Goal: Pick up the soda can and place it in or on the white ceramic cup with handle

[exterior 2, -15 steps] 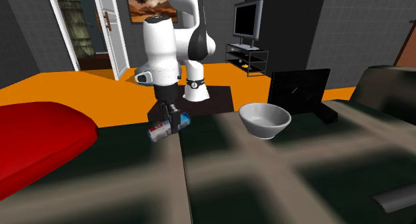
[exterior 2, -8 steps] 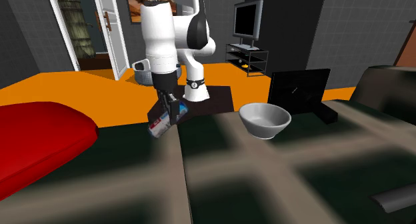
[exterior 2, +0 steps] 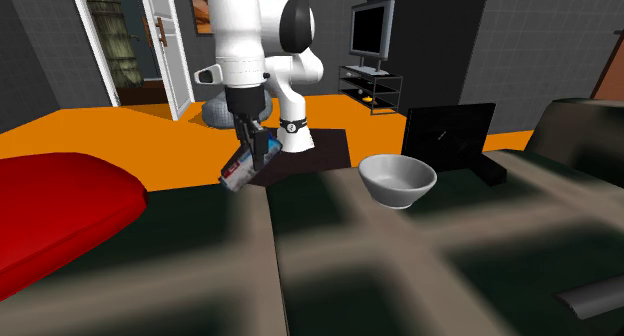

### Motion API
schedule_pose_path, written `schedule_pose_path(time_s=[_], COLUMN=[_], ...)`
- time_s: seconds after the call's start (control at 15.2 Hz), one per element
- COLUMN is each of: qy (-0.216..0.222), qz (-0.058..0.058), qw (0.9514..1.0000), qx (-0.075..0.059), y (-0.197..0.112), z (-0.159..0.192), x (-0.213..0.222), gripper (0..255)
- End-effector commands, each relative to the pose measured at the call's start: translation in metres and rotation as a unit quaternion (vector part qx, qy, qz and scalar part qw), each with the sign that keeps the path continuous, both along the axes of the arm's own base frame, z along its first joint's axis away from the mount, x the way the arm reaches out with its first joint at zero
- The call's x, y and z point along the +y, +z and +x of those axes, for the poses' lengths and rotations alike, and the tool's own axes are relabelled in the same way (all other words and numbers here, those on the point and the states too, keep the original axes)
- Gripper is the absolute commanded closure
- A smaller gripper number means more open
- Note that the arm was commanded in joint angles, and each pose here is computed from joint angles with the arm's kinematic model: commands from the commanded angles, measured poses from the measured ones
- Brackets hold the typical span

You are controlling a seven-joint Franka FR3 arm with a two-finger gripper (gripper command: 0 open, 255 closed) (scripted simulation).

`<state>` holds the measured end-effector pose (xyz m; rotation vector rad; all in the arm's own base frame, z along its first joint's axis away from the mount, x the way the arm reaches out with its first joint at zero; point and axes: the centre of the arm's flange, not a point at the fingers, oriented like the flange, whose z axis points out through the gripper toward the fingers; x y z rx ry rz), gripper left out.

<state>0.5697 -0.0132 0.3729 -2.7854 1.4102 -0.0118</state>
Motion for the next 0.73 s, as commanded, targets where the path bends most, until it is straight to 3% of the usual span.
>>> schedule_pose_path(time_s=[0.0, 0.66], qy=[0.000, 0.000], qz=[0.000, 0.000], qw=[1.0000, 1.0000], qx=[0.000, 0.000], y=[0.011, 0.055], z=[0.000, -0.003], x=[-0.001, 0.012], gripper=[255, 255])
